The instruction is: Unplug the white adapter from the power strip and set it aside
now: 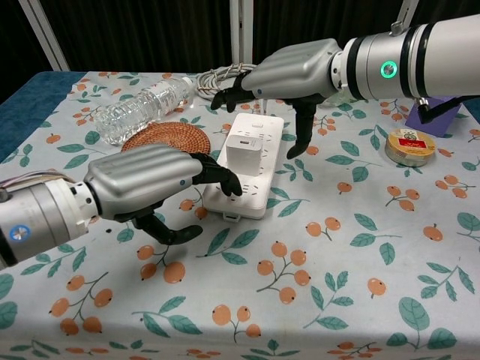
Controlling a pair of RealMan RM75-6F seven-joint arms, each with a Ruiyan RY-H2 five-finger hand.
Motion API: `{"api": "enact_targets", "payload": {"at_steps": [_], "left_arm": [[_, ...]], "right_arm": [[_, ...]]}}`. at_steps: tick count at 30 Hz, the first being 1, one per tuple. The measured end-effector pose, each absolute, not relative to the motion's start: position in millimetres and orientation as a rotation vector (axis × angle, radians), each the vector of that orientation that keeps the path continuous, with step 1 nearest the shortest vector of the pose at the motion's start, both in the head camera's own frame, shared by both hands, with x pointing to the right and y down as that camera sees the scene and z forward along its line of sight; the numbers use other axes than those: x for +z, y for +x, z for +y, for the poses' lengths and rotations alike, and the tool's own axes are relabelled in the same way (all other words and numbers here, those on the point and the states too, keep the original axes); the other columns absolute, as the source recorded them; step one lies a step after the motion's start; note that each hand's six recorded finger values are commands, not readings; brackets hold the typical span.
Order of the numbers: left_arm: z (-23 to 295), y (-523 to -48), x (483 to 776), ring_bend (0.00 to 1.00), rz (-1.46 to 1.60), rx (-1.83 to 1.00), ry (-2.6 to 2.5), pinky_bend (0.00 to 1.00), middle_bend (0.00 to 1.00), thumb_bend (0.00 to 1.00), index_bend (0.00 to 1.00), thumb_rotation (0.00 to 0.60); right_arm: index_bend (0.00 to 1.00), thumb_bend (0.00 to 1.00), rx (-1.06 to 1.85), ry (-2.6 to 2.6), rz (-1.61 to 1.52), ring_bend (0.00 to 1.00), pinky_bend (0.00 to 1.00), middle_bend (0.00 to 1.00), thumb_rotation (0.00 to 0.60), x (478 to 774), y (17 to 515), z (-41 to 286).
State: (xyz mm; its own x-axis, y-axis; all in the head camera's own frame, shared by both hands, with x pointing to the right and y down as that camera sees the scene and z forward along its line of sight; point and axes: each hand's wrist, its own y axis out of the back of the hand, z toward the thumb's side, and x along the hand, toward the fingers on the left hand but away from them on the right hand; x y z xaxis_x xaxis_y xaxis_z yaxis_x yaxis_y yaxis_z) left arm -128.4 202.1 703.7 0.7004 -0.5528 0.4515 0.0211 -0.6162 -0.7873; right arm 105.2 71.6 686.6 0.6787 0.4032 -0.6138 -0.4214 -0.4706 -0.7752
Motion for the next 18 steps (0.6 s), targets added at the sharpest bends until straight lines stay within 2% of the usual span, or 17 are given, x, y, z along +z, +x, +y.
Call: {"api": "enact_targets", "payload": {"at_steps": [9, 14, 18], "left_arm": [[201, -120, 712, 0.17, 0.409, -0.88, -2.076, 0.28, 0.26, 0.37, 0.24, 0.6], [201, -120, 716, 0.17, 0.398, -0.891, -2.057, 0.27, 0.26, 0.37, 0.24, 0.6], [202, -120, 718, 0.17, 0.398, -0.897, -2.054, 0.27, 0.26, 0.37, 0.24, 0.6]], "right_arm": [[0.06, 0.07, 0.939, -1.805, 0.066, 0.01, 0.19, 0.17, 0.6, 705, 97, 78], [0.16, 0.15, 0.92, -1.789, 0.084, 0.06, 0.23, 0.21, 0.6, 712, 92, 80], [0.22, 0.16, 0.907, -1.783, 0.085, 0.09, 0.24, 0.23, 0.6, 717, 89, 81]]}}
